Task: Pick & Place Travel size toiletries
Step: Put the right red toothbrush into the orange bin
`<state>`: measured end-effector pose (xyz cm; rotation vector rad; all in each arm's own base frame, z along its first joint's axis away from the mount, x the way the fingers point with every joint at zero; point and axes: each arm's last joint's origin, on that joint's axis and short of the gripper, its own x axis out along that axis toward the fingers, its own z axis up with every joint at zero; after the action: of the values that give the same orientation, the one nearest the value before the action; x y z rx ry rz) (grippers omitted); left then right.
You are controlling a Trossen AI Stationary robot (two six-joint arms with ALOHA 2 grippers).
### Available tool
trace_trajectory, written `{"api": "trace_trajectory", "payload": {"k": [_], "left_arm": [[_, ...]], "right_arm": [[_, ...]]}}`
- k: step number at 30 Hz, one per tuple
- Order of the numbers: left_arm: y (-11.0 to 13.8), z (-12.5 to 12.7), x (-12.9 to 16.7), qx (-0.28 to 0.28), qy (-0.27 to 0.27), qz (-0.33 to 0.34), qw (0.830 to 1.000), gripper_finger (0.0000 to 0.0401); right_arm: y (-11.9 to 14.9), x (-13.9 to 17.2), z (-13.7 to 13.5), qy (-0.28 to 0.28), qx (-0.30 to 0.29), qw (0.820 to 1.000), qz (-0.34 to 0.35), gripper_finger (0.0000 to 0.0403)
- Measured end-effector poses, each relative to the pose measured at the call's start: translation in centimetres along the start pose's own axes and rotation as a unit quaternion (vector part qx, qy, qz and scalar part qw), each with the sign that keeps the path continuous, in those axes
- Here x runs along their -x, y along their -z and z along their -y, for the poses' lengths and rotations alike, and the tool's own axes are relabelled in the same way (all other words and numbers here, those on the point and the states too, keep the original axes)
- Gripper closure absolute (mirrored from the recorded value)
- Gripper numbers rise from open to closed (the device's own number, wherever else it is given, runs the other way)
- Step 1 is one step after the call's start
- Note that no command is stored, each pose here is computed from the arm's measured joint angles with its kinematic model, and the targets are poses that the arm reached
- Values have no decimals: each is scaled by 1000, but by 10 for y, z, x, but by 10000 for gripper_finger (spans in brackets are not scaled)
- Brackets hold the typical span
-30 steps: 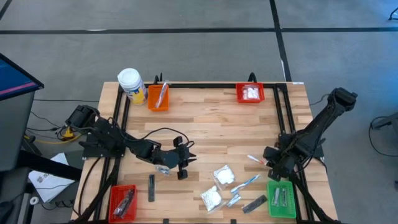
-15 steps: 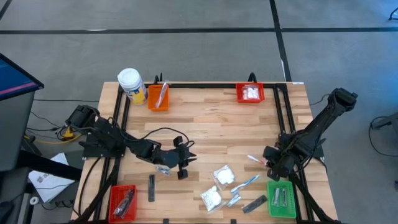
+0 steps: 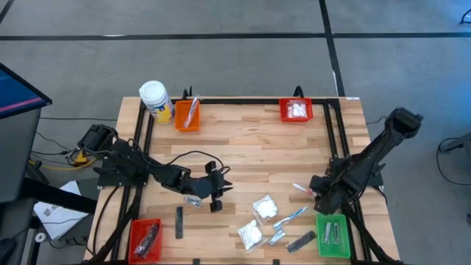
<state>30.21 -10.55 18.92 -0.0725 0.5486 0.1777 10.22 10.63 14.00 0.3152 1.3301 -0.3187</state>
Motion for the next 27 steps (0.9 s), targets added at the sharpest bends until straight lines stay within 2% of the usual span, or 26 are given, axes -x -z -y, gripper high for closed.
{"api": "trace_trajectory", "payload": {"k": [6, 12, 18, 27], "left_arm": [[0, 0, 0, 0, 0, 0, 1000, 344], [0, 0, 0, 1, 1, 2, 1000, 344], [0, 0, 0, 1, 1, 2, 1000, 344], [0, 0, 0, 1, 1, 2, 1000, 344]], "right_arm": [[1, -9, -3, 32, 7, 999, -16, 175], [1, -13, -5, 44, 9, 999, -18, 191], [1, -14, -5, 39, 9, 999, -16, 245], [1, -15, -5, 41, 18, 999, -11, 365]]}}
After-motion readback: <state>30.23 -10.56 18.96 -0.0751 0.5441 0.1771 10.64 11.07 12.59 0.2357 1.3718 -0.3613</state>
